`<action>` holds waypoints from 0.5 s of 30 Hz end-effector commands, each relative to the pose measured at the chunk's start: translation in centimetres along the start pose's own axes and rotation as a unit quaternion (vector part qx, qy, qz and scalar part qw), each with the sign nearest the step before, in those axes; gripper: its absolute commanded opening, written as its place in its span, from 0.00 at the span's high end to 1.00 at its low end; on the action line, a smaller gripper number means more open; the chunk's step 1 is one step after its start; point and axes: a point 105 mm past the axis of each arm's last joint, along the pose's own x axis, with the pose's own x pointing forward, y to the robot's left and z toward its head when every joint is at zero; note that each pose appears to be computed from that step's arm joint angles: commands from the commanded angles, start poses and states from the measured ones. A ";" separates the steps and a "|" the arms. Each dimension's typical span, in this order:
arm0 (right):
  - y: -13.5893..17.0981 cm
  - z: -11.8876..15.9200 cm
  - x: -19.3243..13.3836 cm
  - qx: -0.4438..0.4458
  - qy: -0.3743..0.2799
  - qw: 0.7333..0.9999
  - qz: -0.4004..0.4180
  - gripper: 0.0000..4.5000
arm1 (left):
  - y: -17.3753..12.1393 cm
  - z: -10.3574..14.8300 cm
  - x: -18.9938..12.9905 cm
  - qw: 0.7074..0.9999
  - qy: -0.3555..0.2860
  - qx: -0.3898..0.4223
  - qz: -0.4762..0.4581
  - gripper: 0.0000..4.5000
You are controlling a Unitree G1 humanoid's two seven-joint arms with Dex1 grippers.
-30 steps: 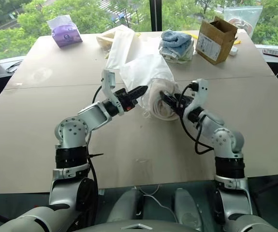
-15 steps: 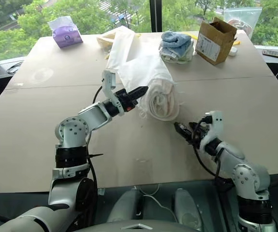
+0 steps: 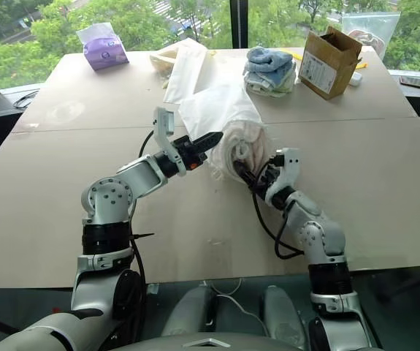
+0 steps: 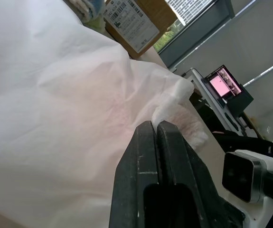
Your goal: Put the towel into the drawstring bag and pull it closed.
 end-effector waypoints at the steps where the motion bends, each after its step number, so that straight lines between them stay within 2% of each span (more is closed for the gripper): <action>1: 0.8 2.0 0.5 0.015 -0.043 0.999 0.017 0.52 | -0.7 0.3 -0.2 1.000 -0.006 0.012 -0.015 1.00; 4: 1.3 2.3 0.8 0.011 -0.043 0.999 0.024 0.81 | -0.8 0.3 -0.3 1.000 -0.006 0.012 -0.016 1.00; 5: 1.4 2.4 1.0 0.012 -0.043 0.999 0.025 0.93 | -0.9 0.2 -0.3 1.000 -0.005 0.012 -0.017 1.00; 6: 1.4 2.5 1.1 0.014 -0.044 0.999 0.024 0.99 | -0.9 0.2 -0.4 1.000 -0.005 0.013 -0.017 1.00; 15: 1.1 4.7 4.9 0.119 -0.071 0.990 0.006 0.99 | -1.9 0.1 -0.2 0.999 -0.002 0.008 -0.043 1.00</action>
